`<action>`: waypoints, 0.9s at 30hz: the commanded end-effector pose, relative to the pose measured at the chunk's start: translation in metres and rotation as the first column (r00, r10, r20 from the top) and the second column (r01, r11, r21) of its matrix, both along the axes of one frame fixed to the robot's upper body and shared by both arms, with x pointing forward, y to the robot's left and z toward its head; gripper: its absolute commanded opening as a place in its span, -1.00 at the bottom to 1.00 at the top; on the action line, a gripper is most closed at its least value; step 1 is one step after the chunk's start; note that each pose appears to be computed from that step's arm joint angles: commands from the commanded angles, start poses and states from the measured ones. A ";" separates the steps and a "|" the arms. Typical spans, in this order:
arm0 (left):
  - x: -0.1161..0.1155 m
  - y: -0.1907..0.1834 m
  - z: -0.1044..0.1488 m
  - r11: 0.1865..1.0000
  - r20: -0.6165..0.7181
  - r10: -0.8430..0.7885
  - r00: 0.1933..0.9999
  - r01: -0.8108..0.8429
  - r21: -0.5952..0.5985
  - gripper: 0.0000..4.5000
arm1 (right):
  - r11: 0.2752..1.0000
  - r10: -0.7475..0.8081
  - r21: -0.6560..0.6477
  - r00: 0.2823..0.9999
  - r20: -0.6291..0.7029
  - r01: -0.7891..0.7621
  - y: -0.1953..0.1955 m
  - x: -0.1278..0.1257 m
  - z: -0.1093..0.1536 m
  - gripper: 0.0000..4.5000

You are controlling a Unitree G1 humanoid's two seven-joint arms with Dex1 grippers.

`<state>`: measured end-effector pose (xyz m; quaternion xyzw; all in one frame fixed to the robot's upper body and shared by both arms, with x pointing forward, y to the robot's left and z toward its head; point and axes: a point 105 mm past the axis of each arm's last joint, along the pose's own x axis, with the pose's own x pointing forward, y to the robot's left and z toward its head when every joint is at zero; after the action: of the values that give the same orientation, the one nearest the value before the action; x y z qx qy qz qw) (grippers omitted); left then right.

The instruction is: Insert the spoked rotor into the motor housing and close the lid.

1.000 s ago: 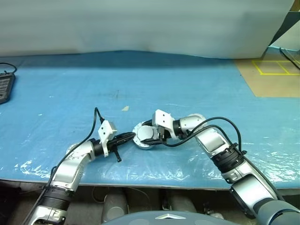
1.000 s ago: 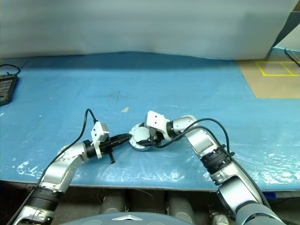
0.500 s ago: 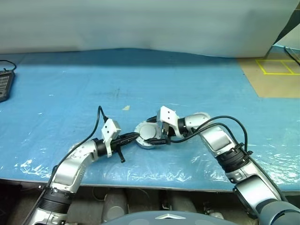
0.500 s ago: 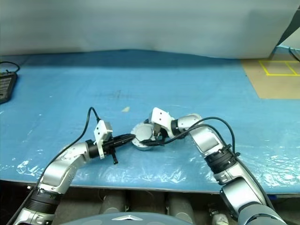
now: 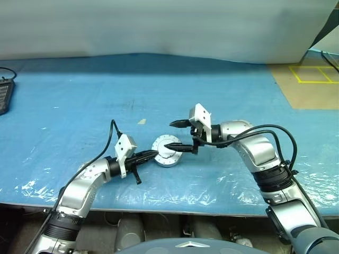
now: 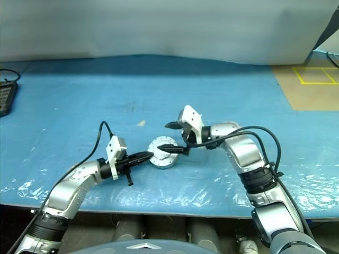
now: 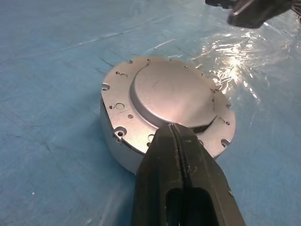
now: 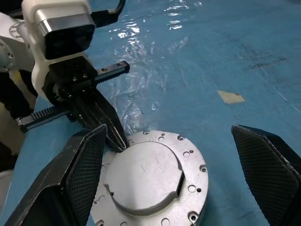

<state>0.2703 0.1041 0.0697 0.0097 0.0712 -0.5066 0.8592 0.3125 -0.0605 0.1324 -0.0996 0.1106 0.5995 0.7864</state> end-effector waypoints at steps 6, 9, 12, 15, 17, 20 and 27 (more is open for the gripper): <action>-0.001 0.005 -0.008 1.000 -0.012 0.015 1.000 -0.015 0.026 -1.00 | 0.962 -0.136 0.164 0.903 -0.408 0.219 -0.023 0.013 -0.011 0.98; -0.001 0.006 -0.011 0.999 -0.014 0.016 1.000 -0.016 0.030 -1.00 | 0.949 -0.123 0.196 0.861 -0.493 0.248 -0.027 0.012 -0.011 0.98; -0.002 0.008 -0.014 0.999 -0.013 0.019 1.000 -0.018 0.033 -1.00 | 0.942 -0.111 0.202 0.817 -0.566 0.268 -0.029 0.009 -0.016 0.98; -0.002 0.008 -0.016 0.999 -0.010 0.021 1.000 -0.021 0.034 -1.00 | 0.939 -0.093 0.205 0.777 -0.623 0.276 -0.029 0.003 -0.022 0.98; -0.002 0.008 -0.016 0.999 -0.009 0.022 1.000 -0.022 0.034 -1.00 | 0.939 -0.087 0.201 0.758 -0.646 0.279 -0.028 0.000 -0.026 0.98; -0.002 0.009 -0.018 0.999 -0.007 0.026 1.000 -0.026 0.033 -1.00 | 0.944 -0.083 0.180 0.729 -0.679 0.275 -0.023 -0.007 -0.037 0.98; 0.000 0.012 -0.021 0.999 -0.003 0.033 0.999 -0.033 0.036 -1.00 | 0.950 -0.098 0.136 0.683 -0.724 0.280 -0.021 -0.017 -0.057 0.98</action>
<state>0.2720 0.1106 0.0614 0.0194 0.0561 -0.4978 0.8652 0.2963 -0.0832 0.0695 0.2460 0.3513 0.5051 0.7490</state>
